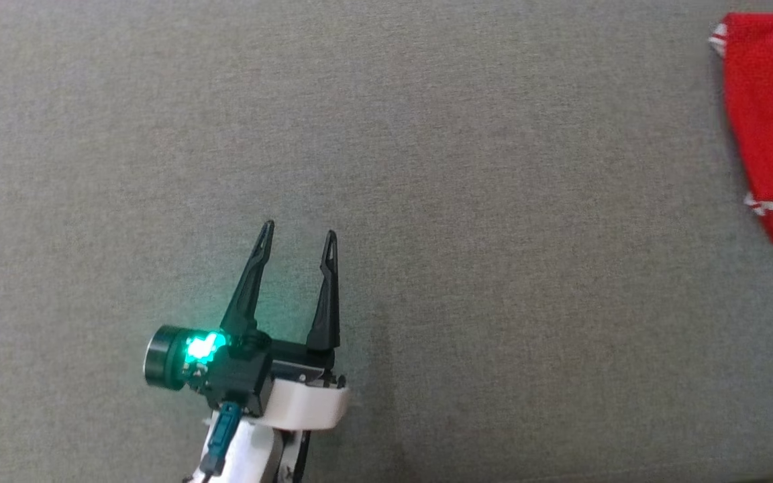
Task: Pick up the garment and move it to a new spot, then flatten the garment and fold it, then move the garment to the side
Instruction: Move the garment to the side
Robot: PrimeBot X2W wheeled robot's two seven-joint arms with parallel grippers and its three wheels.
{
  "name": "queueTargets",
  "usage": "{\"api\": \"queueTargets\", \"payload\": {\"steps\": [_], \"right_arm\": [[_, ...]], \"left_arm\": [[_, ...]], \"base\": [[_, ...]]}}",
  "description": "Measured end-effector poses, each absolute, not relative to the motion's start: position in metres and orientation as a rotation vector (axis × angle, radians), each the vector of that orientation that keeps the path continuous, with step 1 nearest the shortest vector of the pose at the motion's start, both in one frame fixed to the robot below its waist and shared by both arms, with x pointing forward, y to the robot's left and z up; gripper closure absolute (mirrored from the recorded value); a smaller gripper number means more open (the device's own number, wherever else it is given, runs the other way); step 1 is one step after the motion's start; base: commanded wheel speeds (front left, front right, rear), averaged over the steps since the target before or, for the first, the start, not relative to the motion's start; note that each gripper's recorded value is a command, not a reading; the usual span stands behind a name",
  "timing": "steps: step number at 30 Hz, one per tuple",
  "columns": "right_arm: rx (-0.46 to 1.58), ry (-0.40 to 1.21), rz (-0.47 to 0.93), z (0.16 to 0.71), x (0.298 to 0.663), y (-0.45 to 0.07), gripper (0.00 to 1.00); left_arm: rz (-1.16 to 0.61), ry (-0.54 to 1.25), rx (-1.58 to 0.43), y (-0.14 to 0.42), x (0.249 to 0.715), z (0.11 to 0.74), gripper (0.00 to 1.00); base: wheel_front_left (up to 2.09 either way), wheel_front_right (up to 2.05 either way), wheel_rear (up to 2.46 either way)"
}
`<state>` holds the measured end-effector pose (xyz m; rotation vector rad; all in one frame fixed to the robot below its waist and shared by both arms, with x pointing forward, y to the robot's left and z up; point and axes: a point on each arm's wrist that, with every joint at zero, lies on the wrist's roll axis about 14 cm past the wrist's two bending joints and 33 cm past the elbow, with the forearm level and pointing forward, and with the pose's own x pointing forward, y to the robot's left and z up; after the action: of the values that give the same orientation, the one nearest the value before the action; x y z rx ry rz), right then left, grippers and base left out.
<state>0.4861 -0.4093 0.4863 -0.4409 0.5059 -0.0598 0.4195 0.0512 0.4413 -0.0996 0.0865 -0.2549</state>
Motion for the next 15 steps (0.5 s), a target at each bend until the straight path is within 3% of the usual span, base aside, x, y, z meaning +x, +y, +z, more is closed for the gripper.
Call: {"api": "queueTargets", "payload": {"steps": [4, 5, 6, 7, 12, 15], "right_arm": [[-0.468, 0.512, -0.091, 0.491, 0.486, -0.421, 0.97], [-0.469, 0.513, -0.100, 0.492, 0.486, -0.423, 0.80], [-0.473, 0.510, -0.106, 0.494, 0.486, -0.425, 0.53], [-0.482, 0.508, -0.111, 0.496, 0.486, -0.427, 0.00], [-0.562, 0.469, -0.102, 0.509, 0.486, -0.425, 0.00], [-0.545, 0.423, -0.047, 0.505, 0.487, -0.399, 0.00]], "left_arm": [[-0.253, 0.076, -0.099, 0.053, 0.421, 0.445, 0.00], [-0.254, 0.075, -0.099, 0.053, 0.420, 0.445, 0.00], [-0.252, 0.074, -0.098, 0.054, 0.420, 0.446, 0.00], [-0.250, 0.072, -0.098, 0.055, 0.420, 0.447, 0.00], [-0.237, 0.048, -0.108, 0.058, 0.420, 0.456, 0.00], [-0.231, 0.034, -0.125, 0.059, 0.418, 0.464, 0.00]], "base": [[0.00, 0.00, 0.00], [0.00, 0.00, 0.00], [0.00, 0.00, 0.00], [0.00, 0.00, 0.00], [0.00, 0.00, 0.00], [0.00, 0.00, 0.00]]}}
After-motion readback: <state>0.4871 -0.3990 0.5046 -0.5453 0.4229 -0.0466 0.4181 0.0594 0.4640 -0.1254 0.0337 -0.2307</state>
